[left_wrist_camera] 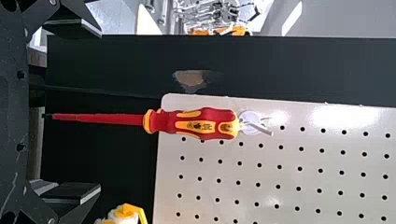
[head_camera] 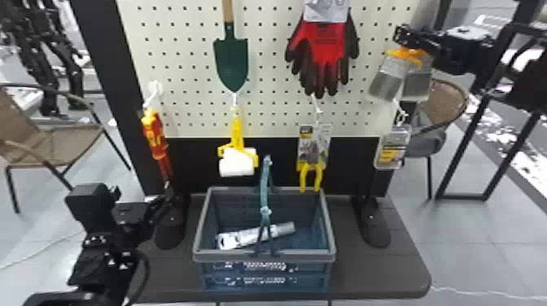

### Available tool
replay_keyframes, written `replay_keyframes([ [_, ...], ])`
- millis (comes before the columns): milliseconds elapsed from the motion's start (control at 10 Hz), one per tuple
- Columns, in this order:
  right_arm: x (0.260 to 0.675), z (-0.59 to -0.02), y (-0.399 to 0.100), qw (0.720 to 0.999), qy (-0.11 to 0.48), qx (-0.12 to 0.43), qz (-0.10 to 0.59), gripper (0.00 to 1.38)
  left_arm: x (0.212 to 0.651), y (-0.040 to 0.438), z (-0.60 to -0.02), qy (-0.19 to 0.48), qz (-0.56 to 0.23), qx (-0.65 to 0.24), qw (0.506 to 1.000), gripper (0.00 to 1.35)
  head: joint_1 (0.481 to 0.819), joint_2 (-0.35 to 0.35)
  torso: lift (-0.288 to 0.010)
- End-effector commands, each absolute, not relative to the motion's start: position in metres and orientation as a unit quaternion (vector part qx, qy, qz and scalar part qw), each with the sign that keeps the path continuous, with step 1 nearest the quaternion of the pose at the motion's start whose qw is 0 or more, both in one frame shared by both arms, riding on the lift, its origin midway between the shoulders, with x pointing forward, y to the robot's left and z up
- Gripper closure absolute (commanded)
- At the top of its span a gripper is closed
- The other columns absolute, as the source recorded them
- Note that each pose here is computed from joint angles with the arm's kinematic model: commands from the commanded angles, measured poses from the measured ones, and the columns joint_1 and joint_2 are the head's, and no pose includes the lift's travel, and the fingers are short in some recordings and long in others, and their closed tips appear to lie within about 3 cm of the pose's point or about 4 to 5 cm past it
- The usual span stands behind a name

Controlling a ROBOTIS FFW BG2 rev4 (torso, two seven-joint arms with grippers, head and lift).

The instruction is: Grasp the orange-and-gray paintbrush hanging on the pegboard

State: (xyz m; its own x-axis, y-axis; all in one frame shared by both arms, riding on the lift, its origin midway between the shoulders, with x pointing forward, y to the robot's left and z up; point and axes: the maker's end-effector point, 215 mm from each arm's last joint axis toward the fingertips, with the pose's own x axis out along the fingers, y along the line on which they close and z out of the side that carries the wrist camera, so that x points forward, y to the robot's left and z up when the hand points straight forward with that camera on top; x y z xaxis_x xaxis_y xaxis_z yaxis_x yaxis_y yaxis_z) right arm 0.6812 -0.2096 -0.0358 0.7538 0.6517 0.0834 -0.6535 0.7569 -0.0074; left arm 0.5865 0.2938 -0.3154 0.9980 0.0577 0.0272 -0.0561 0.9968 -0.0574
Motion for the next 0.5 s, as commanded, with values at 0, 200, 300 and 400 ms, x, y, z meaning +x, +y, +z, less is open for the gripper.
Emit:
replay_keyframes([
  [0,0.6812,-0.0368,-0.2112,0.937,-0.040,0.010,0.347,1.22,0.5860,0.2947,-0.3155,-0.015,0.029,-0.028,0.999,0.15,0.549,0.000,-0.100],
  [200,0.6805,-0.0360,-0.2125,0.937,-0.043,0.010,0.346,1.22,0.5859,0.2948,-0.3142,-0.017,0.029,-0.028,0.999,0.15,0.549,0.000,-0.100],
  [300,0.6804,-0.0372,-0.2132,0.937,-0.043,0.011,0.346,1.22,0.5859,0.2948,-0.3142,-0.017,0.029,-0.028,0.999,0.15,0.549,0.000,-0.100],
  [400,0.6806,-0.0368,-0.2142,0.938,-0.044,0.011,0.344,1.22,0.5859,0.2948,-0.3142,-0.017,0.029,-0.029,0.999,0.15,0.549,0.000,-0.100],
])
